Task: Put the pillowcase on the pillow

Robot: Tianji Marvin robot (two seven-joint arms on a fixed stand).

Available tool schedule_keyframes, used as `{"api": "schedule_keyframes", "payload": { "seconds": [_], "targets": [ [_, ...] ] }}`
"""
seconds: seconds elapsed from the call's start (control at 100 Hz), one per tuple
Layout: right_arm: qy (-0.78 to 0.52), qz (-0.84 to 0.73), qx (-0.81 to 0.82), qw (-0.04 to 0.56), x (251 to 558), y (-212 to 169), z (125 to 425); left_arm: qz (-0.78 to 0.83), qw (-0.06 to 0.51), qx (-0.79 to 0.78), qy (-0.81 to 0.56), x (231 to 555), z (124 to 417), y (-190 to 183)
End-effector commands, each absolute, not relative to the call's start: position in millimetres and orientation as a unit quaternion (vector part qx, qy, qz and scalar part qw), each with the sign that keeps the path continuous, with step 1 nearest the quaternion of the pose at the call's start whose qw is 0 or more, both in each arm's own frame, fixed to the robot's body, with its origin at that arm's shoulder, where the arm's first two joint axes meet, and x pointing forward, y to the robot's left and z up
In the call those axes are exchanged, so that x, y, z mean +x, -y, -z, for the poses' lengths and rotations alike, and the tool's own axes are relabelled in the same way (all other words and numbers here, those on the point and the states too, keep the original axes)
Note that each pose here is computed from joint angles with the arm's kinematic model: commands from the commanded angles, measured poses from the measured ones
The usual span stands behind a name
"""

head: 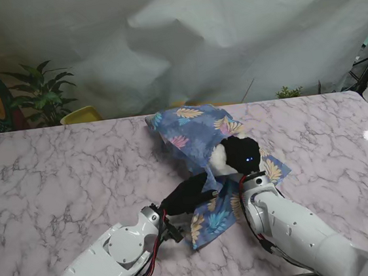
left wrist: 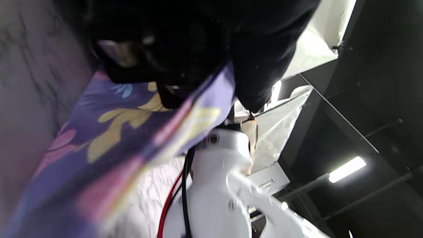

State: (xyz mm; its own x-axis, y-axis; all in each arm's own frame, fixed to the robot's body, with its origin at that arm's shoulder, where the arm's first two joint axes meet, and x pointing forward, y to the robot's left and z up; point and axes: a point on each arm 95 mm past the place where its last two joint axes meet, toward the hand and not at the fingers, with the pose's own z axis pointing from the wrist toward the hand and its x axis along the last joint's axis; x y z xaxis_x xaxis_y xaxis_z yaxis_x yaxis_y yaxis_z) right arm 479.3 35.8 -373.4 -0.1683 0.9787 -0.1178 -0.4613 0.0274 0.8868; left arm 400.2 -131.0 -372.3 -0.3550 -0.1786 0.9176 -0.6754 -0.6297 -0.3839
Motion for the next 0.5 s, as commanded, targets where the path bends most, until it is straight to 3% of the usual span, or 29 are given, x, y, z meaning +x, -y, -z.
{"api": "schedule_keyframes", "payload": {
  "seconds": [0.0, 0.24, 0.49],
  "targets": [
    [-0.415, -0.637, 0.303, 0.575, 485, -45, 362, -0.711, 0.185, 0.531, 0.422, 389, 381, 141],
    [-0.37, -0.623, 0.327, 0.607, 489, -44, 344, -0.699, 0.233, 0.52, 0.431, 375, 396, 151],
    [-0.347, -0.624, 0.352, 0.606, 488, -47, 346, -0.722, 0.221, 0.505, 0.419, 369, 385, 154]
  ]
}}
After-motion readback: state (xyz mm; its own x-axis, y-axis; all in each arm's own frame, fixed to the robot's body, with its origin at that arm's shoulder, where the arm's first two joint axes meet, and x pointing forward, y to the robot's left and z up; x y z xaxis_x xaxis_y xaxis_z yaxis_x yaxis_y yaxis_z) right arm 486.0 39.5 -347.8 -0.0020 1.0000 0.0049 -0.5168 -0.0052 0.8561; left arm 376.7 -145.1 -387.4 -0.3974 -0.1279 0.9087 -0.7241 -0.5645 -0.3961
